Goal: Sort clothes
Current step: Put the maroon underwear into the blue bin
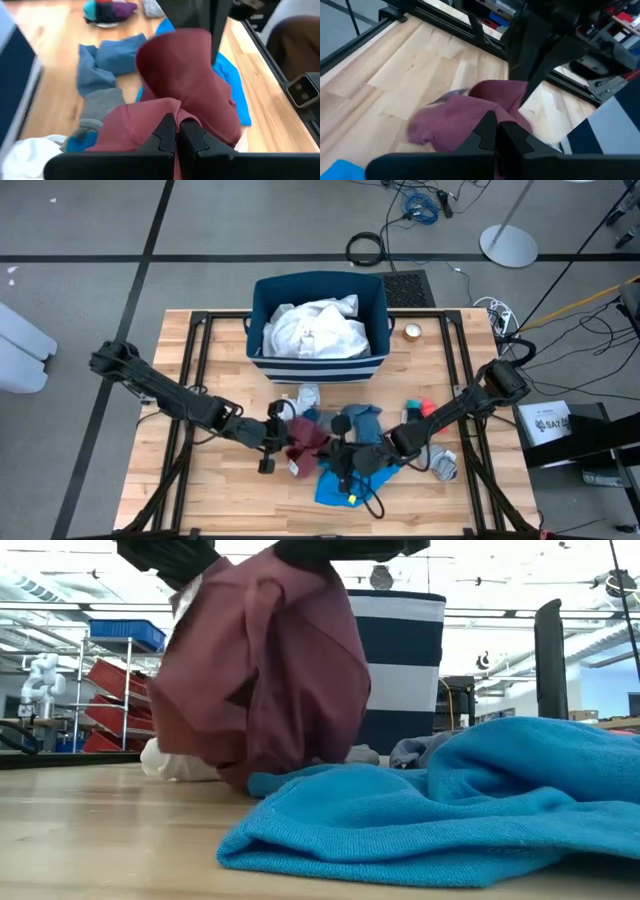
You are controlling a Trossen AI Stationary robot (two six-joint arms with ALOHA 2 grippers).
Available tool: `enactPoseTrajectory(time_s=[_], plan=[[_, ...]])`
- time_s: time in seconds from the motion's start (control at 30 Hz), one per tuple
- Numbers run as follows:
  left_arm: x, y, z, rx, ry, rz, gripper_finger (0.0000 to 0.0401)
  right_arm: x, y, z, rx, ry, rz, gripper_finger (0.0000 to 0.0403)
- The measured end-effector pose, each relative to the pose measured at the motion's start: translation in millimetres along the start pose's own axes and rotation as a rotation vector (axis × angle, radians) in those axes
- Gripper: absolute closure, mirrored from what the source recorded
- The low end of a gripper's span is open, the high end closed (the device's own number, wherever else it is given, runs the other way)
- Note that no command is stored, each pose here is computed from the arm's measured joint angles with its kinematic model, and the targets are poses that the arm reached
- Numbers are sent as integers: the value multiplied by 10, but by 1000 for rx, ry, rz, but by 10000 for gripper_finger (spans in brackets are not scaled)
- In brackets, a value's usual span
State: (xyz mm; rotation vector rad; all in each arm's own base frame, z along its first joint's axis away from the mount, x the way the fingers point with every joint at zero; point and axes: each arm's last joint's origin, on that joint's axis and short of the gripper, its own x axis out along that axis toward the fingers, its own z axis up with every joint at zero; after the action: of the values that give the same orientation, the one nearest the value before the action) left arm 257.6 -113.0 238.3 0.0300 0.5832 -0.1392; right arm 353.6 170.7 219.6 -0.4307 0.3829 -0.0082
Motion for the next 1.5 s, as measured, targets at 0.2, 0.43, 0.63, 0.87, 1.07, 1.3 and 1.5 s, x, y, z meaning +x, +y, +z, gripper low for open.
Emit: enactPoseTrajectory(time_s=[0.2,0.43,0.63,0.87,1.07,1.3,1.5], plan=[[50,18,-20,6,15,7,399,51,29,-74,-17,38,1,399],[69,-9,5,-4,0,-93,400,220,72,-246,-47,90,-9,363],[168,10,-52,-3,43,-93,400,311,45,-317,-50,103,-30,333],[259,80,-97,-13,77,-63,400,306,55,-316,-68,103,-26,305],[263,70,-59,-12,38,-78,400,345,39,-348,-61,107,-5,283],[278,65,-40,48,11,-83,400,433,-57,-412,-15,112,65,277],[322,66,-73,54,31,-78,400,476,-146,-392,10,78,39,277]])
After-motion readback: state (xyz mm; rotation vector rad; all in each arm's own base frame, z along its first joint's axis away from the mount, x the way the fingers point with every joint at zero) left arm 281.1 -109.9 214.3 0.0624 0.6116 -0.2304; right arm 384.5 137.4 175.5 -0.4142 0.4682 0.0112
